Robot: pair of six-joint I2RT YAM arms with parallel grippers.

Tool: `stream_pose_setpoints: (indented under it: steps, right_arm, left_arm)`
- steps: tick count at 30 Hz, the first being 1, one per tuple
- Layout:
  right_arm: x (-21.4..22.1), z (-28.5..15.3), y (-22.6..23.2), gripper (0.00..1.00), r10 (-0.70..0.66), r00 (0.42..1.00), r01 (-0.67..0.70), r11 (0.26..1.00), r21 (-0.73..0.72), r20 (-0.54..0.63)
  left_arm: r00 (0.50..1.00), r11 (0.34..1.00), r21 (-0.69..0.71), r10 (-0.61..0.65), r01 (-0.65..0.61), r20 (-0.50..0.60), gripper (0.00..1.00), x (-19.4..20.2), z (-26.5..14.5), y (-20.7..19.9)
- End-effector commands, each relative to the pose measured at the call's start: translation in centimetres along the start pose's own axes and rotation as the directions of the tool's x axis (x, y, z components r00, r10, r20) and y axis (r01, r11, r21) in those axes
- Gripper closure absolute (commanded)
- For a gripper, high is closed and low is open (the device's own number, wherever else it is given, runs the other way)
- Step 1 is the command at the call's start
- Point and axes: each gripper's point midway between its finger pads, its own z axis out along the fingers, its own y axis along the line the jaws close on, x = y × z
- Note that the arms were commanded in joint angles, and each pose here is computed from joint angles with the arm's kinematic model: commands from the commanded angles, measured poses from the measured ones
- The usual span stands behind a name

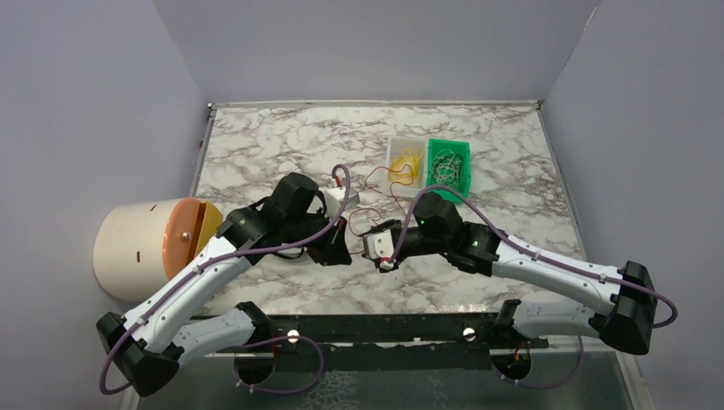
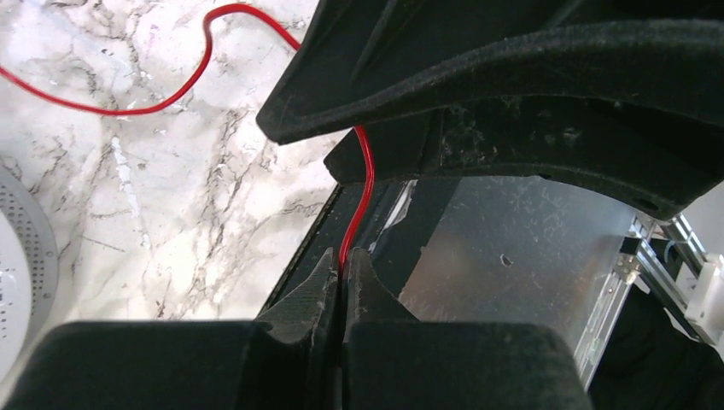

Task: Wrap the cables

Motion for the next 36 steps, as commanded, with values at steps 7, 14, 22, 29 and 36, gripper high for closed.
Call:
stream_pose_setpoints:
  steps: [7, 14, 22, 29, 36]
  right_arm:
    - [1.1, -0.6, 0.1, 0.69, 0.046, 0.998, -0.043, 0.997, 0.064, -0.038]
    - [-0.2, -0.8, 0.3, 0.98, 0.13, 0.991, -0.133, 0.988, 0.078, 0.04]
    - [-0.3, -2.2, -0.7, 0.99, 0.227, 0.973, -0.23, 0.958, 0.173, 0.035]
    - [2.3, -3.7, -1.0, 0.99, 0.438, 0.895, -0.397, 0.87, 0.292, -0.087]
    - [5.9, -6.3, -2.9, 0.99, 0.743, 0.667, -0.566, 0.553, 0.612, -0.054]
  left_arm:
    - [0.994, 0.994, -0.09, 0.062, -0.054, 0.092, 1.0, -1.8, -2.3, 0.1]
    - [0.993, 0.994, -0.097, 0.058, -0.048, 0.101, 1.0, -1.9, -2.4, 0.0]
    - [0.986, 0.982, -0.185, 0.057, -0.028, 0.155, 0.68, -3.2, -2.7, 1.4]
    - [0.965, 0.898, -0.436, 0.061, 0.058, 0.254, 0.34, -5.2, -4.8, 5.5]
    - [0.978, 0.825, -0.554, 0.004, 0.116, 0.211, 0.29, -4.2, -3.6, 9.0]
